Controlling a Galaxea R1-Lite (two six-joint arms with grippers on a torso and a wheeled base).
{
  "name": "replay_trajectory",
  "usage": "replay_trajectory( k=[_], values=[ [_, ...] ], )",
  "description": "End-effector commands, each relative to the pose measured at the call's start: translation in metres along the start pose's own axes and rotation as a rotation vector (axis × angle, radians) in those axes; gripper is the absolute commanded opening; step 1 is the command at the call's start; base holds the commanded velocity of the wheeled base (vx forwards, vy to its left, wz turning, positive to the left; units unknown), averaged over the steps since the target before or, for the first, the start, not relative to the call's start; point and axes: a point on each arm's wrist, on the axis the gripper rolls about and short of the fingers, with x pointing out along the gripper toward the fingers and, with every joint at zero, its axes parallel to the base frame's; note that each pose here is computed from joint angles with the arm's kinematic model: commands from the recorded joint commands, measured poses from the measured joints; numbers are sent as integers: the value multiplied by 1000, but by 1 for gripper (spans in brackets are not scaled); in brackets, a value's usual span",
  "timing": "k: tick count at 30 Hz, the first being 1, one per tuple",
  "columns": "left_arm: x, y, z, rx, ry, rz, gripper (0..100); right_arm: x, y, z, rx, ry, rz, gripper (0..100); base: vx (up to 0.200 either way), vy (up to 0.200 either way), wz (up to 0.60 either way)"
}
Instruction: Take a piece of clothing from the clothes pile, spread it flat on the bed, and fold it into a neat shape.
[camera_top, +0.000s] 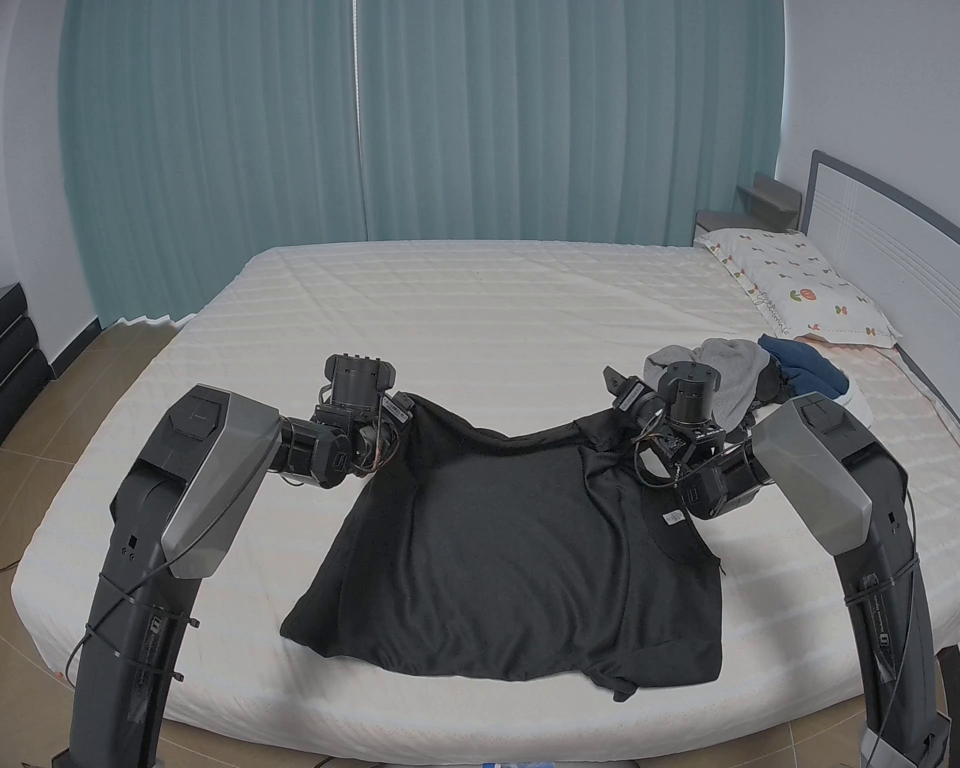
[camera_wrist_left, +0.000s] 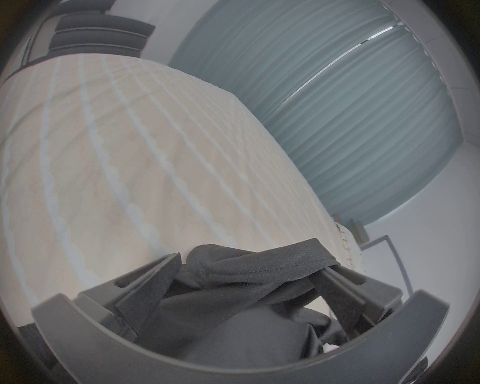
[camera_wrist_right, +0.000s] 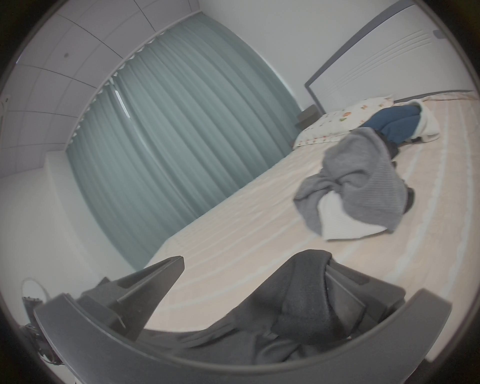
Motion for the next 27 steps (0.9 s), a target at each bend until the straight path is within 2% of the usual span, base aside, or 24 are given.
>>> replay_trajectory(
  k=[1,2,5,6,8,10,13,20,23,26,27],
  values=[
    [15,14,3,-8,-51,54,100,10,-27,2,-3,-29,-77,100,0,0,0],
    [19,16,11,-22,-112,71,100,14,-31,13,8,-85,-99,100,0,0,0],
    [24,19,18,-33,-161,82,100,19,-33,29,23,-151,-100,100,0,0,0],
    [24,20,18,-30,-158,92,100,19,-34,30,22,-147,-103,100,0,0,0],
    [23,27,14,-12,-130,131,100,16,-42,24,5,-107,-136,100,0,0,0],
    [21,38,7,30,-56,217,100,8,-53,10,-42,-15,-180,100,0,0,0],
    [17,40,5,60,17,259,100,1,-60,1,-89,55,-166,100,0,0,0],
    [6,39,23,42,26,266,100,-2,-54,17,-92,37,-151,100,0,0,0],
    [-16,32,41,7,114,211,100,-18,-51,27,-92,82,-132,100,0,0,0],
    [-21,31,46,-1,129,199,100,-22,-51,27,-91,96,-127,100,0,0,0],
    [-40,33,55,-20,199,170,100,-39,-50,28,-91,156,-120,100,0,0,0]
  ],
)
